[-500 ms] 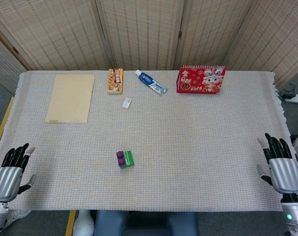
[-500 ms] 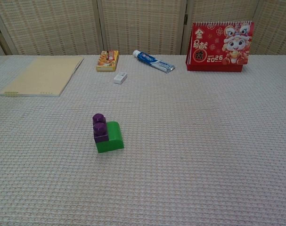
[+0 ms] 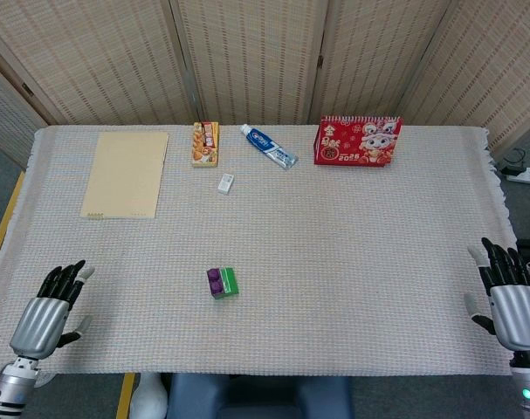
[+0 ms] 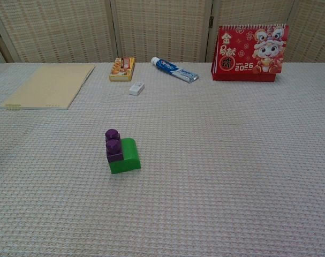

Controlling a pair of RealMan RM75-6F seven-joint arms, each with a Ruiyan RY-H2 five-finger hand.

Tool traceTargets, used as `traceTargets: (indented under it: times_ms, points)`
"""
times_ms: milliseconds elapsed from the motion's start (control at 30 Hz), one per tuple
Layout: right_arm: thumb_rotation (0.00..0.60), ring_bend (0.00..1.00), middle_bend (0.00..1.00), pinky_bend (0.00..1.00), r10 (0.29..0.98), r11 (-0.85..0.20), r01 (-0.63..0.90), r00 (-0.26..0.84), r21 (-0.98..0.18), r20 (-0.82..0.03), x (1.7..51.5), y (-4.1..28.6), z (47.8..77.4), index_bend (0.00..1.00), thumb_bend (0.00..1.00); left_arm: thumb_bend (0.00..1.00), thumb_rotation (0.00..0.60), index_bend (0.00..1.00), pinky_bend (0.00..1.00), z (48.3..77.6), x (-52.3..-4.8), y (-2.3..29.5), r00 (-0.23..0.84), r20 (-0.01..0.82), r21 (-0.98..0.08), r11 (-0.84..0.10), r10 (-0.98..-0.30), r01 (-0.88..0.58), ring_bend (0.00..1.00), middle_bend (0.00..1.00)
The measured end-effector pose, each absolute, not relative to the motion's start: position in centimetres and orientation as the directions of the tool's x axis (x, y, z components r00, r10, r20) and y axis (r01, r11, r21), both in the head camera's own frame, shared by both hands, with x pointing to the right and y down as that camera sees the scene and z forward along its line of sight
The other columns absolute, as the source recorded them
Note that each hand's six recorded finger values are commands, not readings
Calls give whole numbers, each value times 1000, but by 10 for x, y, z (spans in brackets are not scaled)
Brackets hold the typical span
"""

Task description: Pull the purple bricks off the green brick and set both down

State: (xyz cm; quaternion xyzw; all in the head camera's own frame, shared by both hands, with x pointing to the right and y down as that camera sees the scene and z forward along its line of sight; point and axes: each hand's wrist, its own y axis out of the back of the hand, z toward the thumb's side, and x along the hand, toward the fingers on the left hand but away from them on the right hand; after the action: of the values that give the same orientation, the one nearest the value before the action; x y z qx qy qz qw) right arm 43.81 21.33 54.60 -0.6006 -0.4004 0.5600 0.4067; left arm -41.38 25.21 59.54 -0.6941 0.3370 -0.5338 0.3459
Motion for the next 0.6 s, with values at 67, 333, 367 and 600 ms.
traceTargets:
  times_ms: [67, 333, 367, 600]
  points:
    - [600, 0, 0, 0, 937, -346, 28, 57, -938, -344, 437, 214, 546, 0, 458, 393, 600, 0, 0, 602, -403, 252, 228, 518, -820, -554, -824, -141, 0, 0]
    - [600, 0, 0, 0, 930, -363, 19, 63, -932, -362, 435, 211, 554, 0, 458, 359, 600, 73, 0, 611, -365, 247, 253, 543, -745, -598, -801, -295, 0, 0]
    - [600, 0, 0, 0, 930, -364, 19, 65, -931, -362, 434, 210, 554, 0, 458, 346, 600, 77, 0, 610, -359, 245, 256, 543, -735, -600, -799, -315, 0, 0]
    - [600, 0, 0, 0, 923, -379, 28, 80, -925, -376, 431, 209, 557, 0, 458, 290, 600, 97, 0, 627, -340, 239, 226, 614, -678, -652, -756, -340, 0, 0]
